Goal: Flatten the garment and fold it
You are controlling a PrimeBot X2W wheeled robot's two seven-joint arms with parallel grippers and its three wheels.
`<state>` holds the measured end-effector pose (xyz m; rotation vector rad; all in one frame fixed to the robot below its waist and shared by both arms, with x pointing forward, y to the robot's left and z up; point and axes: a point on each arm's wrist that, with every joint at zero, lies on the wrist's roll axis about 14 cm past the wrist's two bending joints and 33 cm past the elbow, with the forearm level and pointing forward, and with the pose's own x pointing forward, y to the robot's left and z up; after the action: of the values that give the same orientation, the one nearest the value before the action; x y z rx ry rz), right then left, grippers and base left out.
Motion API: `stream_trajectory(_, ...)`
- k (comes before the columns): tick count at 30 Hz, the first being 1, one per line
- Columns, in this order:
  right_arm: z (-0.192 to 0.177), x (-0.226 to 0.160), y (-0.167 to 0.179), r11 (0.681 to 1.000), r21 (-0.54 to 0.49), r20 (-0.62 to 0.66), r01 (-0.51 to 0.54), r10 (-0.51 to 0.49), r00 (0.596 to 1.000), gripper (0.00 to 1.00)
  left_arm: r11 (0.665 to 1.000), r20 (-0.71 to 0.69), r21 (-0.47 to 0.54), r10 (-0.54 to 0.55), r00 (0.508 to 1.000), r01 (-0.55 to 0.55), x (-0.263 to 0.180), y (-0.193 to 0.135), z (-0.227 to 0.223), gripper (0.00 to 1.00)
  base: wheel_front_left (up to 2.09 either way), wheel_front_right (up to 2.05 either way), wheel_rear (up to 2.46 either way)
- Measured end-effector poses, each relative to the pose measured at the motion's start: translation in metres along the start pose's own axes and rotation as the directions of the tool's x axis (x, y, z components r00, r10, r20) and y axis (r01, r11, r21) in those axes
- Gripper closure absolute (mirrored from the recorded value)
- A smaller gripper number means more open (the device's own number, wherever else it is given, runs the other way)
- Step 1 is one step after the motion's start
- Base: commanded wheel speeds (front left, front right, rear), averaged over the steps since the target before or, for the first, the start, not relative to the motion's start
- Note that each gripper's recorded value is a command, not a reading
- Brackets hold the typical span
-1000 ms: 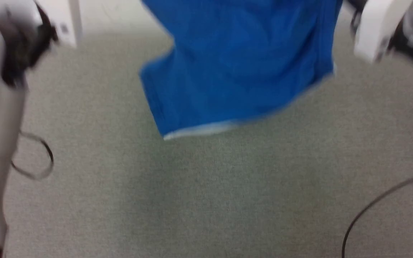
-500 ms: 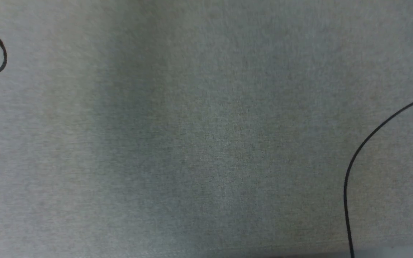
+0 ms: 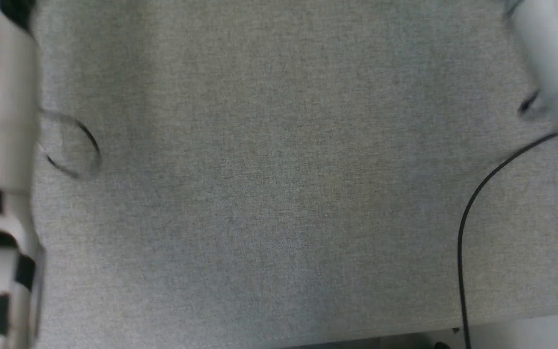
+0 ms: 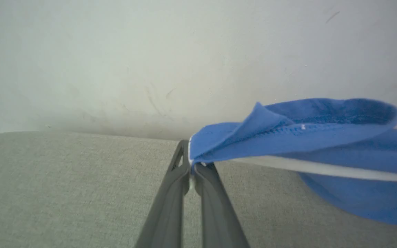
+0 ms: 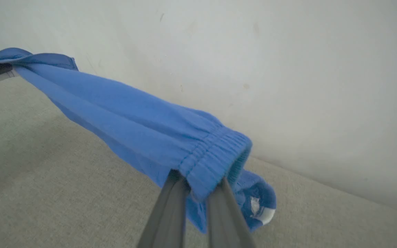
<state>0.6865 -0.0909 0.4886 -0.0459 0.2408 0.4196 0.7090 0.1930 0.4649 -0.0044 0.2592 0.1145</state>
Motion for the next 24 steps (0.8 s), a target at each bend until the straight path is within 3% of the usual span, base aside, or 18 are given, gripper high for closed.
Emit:
stream_trajectory(9,-0.087,-0.065,0.040,0.994,0.105,-0.085,-0.041,0.050,0.995,1.00,0.999,-0.080,-0.036,-0.001,0.997,-0.002,-0.073,0.023,-0.085,1.00,0.00,0.00,0.00)
stream_trajectory(17,-0.107,-0.148,0.085,0.982,0.155,-0.080,-0.106,0.119,0.990,1.00,1.000,-0.097,-0.014,0.016,0.995,-0.018,-0.175,0.052,-0.092,1.00,0.00,0.00,0.00)
stream_trajectory(24,-0.106,-0.221,0.105,0.981,0.166,-0.086,-0.102,0.117,0.989,1.00,0.997,-0.164,-0.030,0.059,0.985,-0.065,-0.276,0.076,-0.089,1.00,0.00,0.00,0.00)
